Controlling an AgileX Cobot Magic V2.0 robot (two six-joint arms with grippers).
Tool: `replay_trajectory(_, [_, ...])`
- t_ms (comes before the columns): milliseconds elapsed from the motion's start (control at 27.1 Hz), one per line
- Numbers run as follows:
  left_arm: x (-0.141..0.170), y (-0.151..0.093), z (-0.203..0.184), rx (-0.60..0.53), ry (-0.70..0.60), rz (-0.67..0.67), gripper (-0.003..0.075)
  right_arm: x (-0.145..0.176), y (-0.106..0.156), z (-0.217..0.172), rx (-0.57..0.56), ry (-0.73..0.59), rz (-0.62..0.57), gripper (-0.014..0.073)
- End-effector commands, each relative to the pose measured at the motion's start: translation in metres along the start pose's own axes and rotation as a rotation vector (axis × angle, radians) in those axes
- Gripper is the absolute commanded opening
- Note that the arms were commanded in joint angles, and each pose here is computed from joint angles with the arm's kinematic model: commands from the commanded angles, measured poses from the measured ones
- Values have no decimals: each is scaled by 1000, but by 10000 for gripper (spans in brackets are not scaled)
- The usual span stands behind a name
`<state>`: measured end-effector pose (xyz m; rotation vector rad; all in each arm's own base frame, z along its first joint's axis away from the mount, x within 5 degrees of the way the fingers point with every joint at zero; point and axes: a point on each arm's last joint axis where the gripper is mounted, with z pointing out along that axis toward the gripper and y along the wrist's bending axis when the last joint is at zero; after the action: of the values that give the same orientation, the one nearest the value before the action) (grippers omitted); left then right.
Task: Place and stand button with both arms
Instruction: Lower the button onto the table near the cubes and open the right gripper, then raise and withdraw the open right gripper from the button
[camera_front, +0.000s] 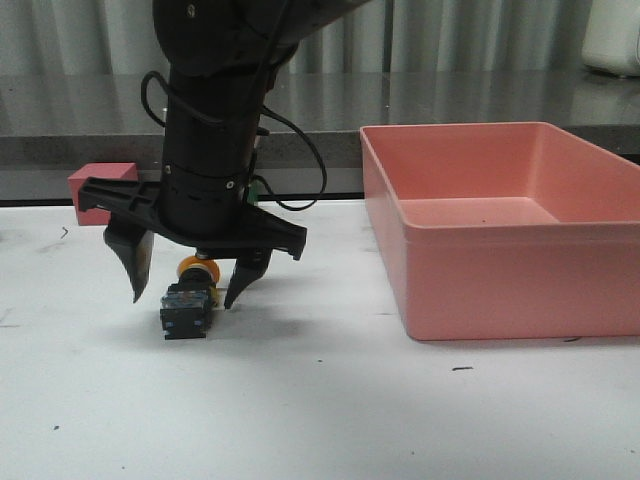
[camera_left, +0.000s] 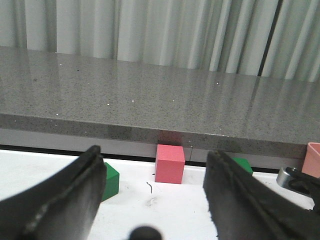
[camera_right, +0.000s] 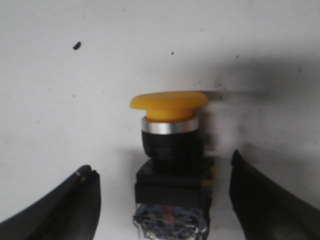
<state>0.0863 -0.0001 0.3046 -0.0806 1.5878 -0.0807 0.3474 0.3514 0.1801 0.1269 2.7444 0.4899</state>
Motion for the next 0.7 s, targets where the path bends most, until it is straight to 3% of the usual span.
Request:
replay_trajectory(0, [-19, -2, 0, 10, -109, -8, 417, -21, 22, -69, -145, -131, -7, 580])
replay_trajectory(111, [-19, -2, 0, 10, -109, -8, 417, -28, 24, -97, -166, -200, -40, 573])
replay_trajectory(259, [-19, -2, 0, 10, -109, -8, 417, -35, 25, -127, -177, -277, -109, 472])
replay_trajectory(554, [-19, -2, 0, 10, -109, -8, 417, -37, 23, -171, -174, -342, -279, 16])
replay_trajectory(628, [-19, -2, 0, 10, -109, -8, 417, -36, 21, -179, -155, -336, -305, -76])
replay_trajectory(665, [-19, -2, 0, 10, -109, -8, 417, -36, 18, -183, -144, -334, -311, -62])
